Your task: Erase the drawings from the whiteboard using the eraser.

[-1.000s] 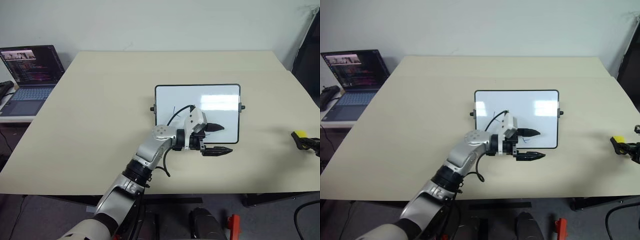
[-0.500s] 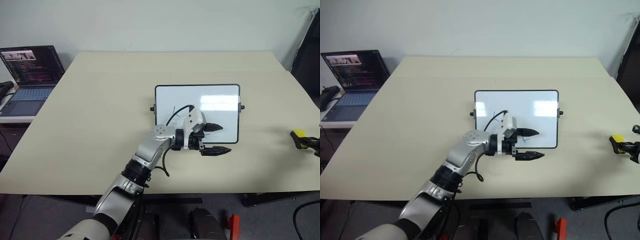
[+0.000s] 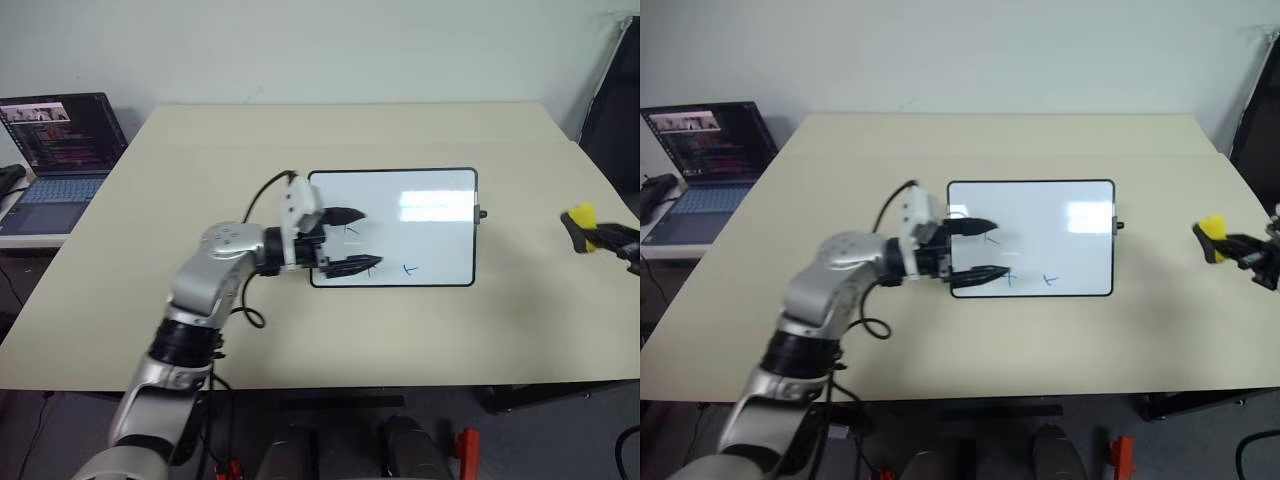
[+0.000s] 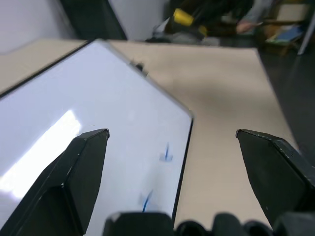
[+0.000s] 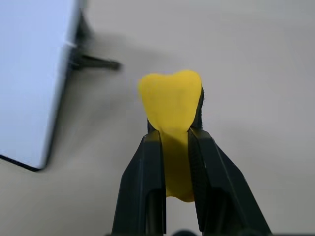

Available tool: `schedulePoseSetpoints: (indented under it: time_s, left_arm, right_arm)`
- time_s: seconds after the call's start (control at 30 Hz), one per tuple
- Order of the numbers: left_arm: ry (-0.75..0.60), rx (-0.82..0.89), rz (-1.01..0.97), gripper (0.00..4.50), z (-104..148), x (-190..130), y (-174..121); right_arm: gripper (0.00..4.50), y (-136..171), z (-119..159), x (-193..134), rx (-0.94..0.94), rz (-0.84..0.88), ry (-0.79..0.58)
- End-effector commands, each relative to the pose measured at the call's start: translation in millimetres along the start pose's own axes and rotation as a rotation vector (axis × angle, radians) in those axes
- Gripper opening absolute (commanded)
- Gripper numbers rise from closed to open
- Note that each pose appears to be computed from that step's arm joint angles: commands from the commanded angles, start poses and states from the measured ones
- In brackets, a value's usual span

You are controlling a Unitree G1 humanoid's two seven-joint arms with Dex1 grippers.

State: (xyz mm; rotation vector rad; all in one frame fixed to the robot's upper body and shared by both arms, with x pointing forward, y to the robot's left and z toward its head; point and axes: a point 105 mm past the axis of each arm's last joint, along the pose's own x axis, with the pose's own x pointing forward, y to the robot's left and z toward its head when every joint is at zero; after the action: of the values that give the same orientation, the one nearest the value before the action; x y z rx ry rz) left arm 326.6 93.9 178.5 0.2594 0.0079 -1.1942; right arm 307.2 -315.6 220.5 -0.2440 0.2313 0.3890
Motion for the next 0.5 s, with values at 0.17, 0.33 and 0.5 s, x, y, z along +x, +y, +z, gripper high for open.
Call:
schedulePoseSetpoints:
  time_s: [0.17, 0.33, 0.5]
  left_arm:
    - [0.093, 0.098, 0.179, 4.50, -15.7, -48.2, 14.6]
    - [0.111, 0.108, 0.218, 4.50, -25.2, -54.4, 13.5]
    - [0.100, 0.103, 0.185, 4.50, -26.0, -47.2, 2.5]
  right_arm:
    - [0.25, 65.7, 58.7, 24.4, -0.151, 0.185, -0.142]
    - [0.20, 107.3, 67.8, 47.8, -0.249, 0.302, -0.135]
    - [0.01, 155.4, 72.9, 77.1, -0.333, 0.404, -0.162]
